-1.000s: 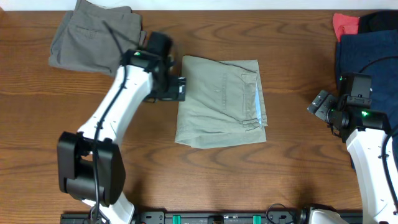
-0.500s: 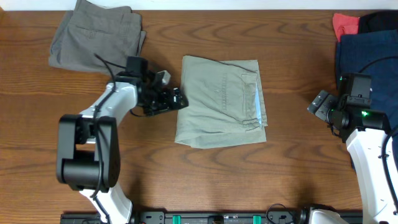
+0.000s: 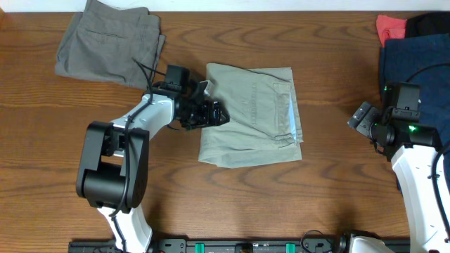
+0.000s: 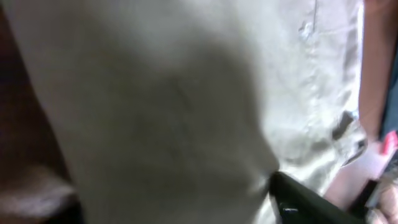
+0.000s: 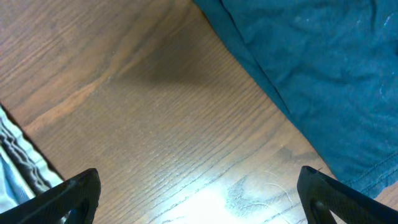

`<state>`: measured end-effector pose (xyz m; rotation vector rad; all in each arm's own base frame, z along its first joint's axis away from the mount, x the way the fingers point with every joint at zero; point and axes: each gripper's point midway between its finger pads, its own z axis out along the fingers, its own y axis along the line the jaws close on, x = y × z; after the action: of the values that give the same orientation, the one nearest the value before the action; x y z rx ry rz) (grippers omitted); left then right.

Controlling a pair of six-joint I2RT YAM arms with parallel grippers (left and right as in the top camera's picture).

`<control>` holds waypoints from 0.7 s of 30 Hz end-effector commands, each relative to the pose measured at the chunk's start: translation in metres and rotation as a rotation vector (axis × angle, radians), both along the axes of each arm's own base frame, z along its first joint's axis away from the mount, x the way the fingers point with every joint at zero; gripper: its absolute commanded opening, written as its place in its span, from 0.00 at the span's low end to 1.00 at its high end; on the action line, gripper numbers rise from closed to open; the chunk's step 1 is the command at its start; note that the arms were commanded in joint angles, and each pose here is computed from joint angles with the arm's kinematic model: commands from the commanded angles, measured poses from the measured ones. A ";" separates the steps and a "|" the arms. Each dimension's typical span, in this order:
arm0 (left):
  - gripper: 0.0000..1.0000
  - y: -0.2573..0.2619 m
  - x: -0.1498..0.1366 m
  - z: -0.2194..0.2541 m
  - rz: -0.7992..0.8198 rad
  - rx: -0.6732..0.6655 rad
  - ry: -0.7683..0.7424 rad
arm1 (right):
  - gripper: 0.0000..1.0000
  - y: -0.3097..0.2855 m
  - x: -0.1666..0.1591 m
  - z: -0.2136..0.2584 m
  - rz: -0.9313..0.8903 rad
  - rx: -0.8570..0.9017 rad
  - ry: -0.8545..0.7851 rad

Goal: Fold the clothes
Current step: 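Grasp the folded shorts with the left gripper and lift them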

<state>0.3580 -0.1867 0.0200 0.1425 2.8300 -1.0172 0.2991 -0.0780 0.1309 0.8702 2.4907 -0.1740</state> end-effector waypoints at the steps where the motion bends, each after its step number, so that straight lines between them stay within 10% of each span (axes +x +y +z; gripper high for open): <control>1: 0.44 0.012 0.005 -0.015 0.055 0.084 0.018 | 0.99 0.000 0.001 0.001 0.012 -0.020 0.001; 4: 0.06 0.020 0.016 -0.014 0.091 0.134 -0.005 | 0.99 0.000 0.001 0.001 0.012 -0.020 0.001; 21: 0.06 0.106 0.153 0.125 0.106 0.690 -0.538 | 0.99 0.000 0.001 0.001 0.012 -0.020 0.001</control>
<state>0.4815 -0.1222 0.1126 0.2402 2.6133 -0.2136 0.2991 -0.0780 0.1309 0.8702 2.4907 -0.1740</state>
